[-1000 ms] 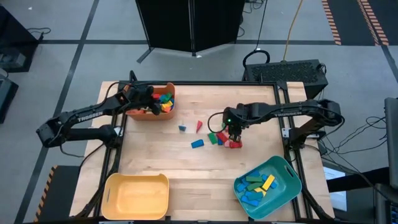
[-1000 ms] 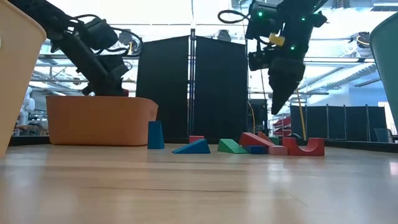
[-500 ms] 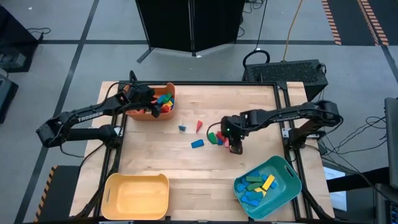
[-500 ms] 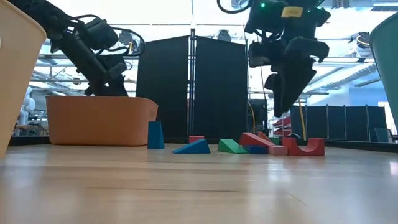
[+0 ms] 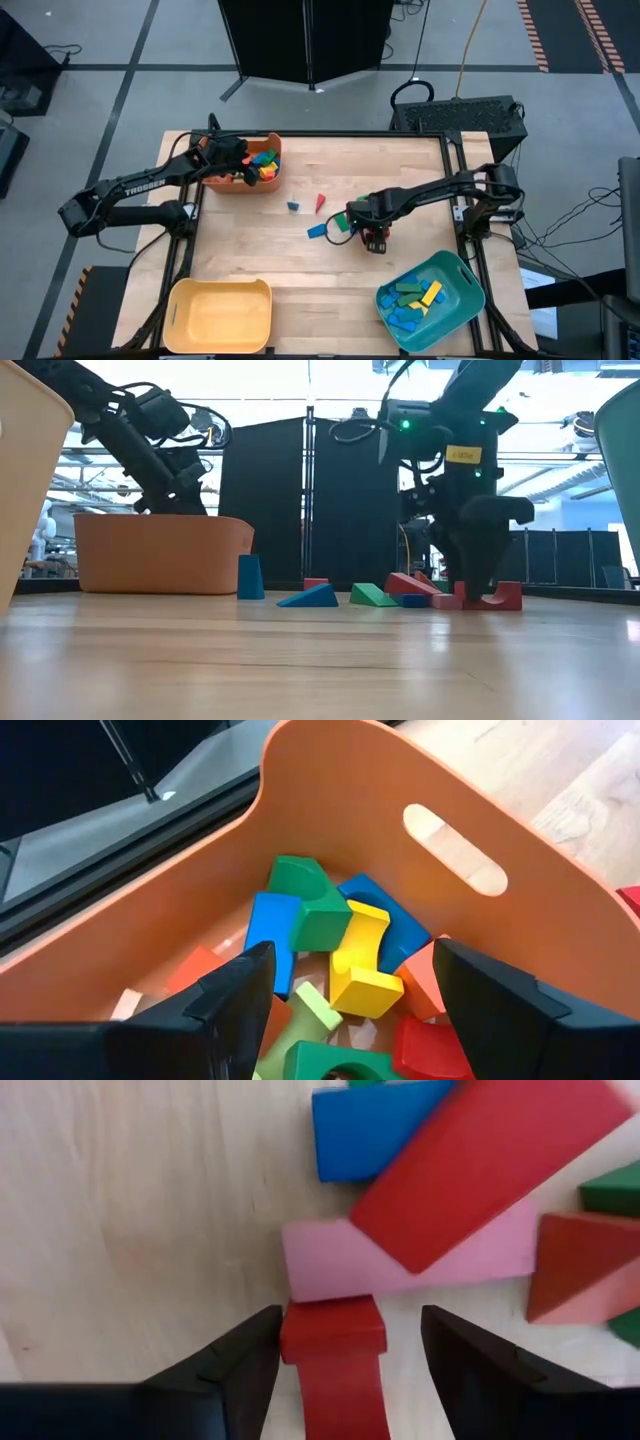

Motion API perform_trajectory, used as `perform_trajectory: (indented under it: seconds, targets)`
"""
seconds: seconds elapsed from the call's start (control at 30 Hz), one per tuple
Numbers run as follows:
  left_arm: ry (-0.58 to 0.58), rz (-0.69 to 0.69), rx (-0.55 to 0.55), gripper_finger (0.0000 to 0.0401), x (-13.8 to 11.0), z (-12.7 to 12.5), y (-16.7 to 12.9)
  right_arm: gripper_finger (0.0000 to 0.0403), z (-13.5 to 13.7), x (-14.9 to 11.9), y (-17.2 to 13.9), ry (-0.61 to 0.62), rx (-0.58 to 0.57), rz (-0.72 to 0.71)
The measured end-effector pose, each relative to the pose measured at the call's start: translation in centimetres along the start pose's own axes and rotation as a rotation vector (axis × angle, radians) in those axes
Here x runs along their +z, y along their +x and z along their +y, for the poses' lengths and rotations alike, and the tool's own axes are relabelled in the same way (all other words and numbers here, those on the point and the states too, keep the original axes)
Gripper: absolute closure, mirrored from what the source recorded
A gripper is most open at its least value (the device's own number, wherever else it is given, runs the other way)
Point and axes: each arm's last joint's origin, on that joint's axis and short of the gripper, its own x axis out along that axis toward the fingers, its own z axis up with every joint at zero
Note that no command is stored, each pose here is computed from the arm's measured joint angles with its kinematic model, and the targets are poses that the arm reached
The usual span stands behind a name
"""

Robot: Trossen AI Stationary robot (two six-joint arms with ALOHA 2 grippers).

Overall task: Sort blocks by size
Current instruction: Put the red arch block into the orange bin

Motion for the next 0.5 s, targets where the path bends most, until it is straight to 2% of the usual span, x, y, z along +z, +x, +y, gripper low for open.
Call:
perform_trajectory:
  seconds: [0.17, 0.4, 0.5]
  targets:
    - [0.000, 0.001, 0.000, 0.0129, -0.01, 0.00, 0.00, 0.0206, 0.00, -0.08, 0.28, -0.014, 0.001, 0.020]
    - [0.009, -0.037, -0.013, 0.0129, 0.36, -0.09, -0.05, 0.0288, 0.01, 0.05, 0.26, -0.037, 0.002, 0.006]
    - [0.039, -0.072, -0.040, 0.0129, 0.67, -0.20, -0.31, 0.0289, 0.02, 0.08, 0.26, -0.037, 0.003, 0.003]
